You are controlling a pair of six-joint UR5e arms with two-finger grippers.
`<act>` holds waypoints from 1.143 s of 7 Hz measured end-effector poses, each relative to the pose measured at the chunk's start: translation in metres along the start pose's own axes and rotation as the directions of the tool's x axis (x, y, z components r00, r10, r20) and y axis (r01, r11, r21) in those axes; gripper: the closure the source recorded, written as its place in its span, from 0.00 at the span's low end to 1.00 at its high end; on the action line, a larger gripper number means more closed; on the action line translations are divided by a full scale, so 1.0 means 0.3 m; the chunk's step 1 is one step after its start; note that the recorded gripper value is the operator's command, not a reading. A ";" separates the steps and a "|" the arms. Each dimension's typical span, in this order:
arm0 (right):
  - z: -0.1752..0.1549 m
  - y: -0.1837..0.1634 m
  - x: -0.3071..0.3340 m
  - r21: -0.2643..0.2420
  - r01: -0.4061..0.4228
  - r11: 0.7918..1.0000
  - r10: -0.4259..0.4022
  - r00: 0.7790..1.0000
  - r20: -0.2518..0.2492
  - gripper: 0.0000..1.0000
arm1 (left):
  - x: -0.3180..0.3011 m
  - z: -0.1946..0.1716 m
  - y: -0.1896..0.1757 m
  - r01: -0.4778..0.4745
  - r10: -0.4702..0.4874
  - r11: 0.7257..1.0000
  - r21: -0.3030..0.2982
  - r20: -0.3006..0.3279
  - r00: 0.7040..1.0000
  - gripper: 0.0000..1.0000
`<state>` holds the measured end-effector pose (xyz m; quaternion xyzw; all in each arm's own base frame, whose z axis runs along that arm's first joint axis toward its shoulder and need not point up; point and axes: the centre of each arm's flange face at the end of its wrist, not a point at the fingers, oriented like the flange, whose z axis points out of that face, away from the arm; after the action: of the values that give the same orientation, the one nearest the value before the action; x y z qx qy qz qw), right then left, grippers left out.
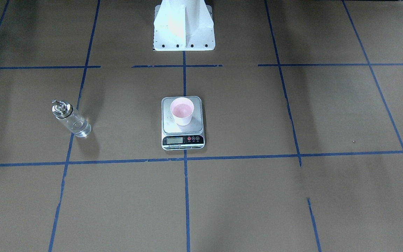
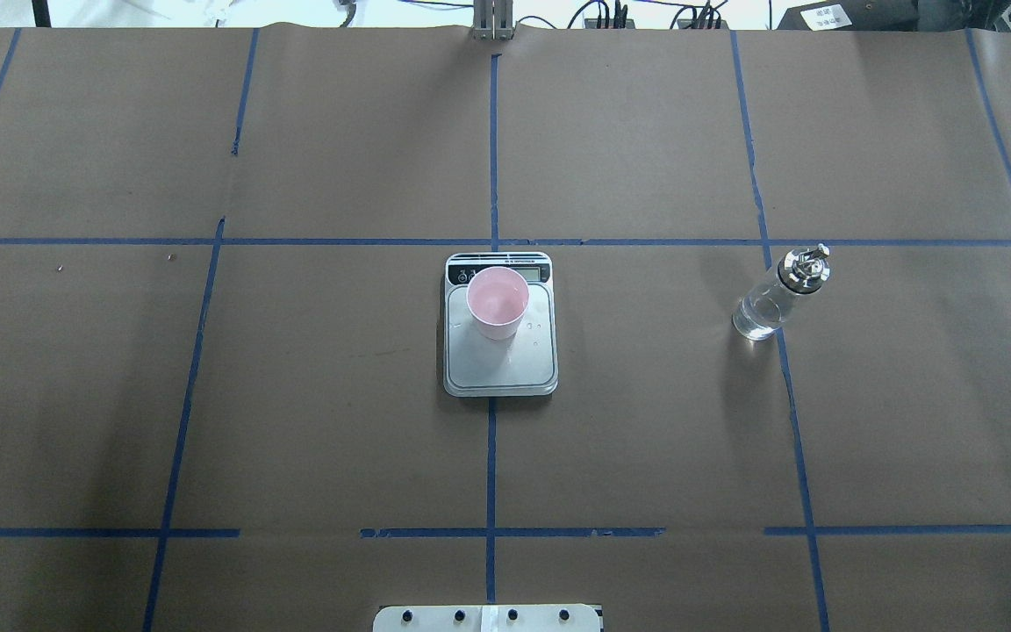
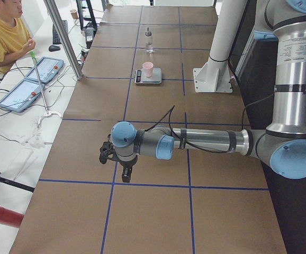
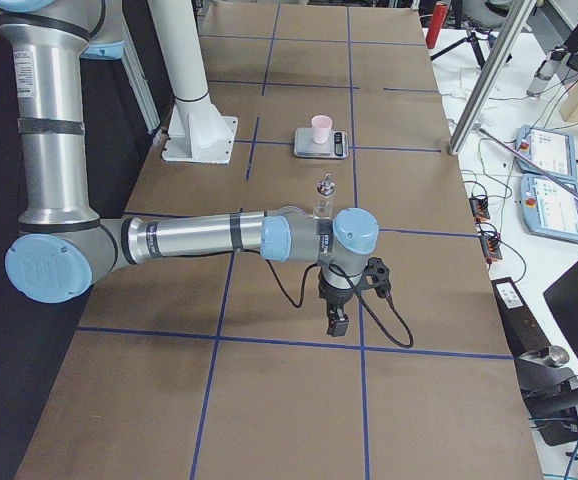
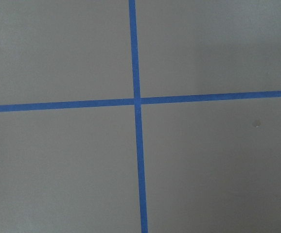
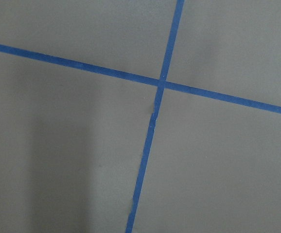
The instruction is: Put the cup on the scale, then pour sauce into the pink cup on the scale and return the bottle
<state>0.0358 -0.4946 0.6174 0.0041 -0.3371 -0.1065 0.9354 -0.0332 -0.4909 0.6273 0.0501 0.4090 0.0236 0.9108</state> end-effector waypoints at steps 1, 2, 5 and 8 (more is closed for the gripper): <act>0.014 -0.004 -0.007 -0.008 0.004 1.000 -0.004 1.000 0.003 0.00 | 0.006 -0.004 -0.004 -0.008 0.008 1.000 0.007 -0.001 1.000 0.00; 0.029 -0.008 -0.016 -0.016 0.010 1.000 -0.010 1.000 0.005 0.00 | 0.013 -0.009 -0.006 -0.015 0.015 1.000 0.011 -0.002 1.000 0.00; 0.034 -0.015 -0.027 -0.017 0.018 1.000 -0.018 1.000 0.012 0.00 | 0.039 -0.031 -0.010 -0.029 0.029 0.999 0.023 -0.005 1.000 0.00; 0.026 -0.025 -0.034 -0.012 0.023 1.000 -0.023 1.000 0.012 0.00 | 0.042 -0.035 -0.007 -0.028 0.028 0.999 0.022 -0.002 1.000 0.00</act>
<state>0.0219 -0.4995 0.6164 0.0017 -0.3420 -0.1192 0.9321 -0.0326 -0.4912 0.6108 0.0658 0.4097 0.0318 0.9093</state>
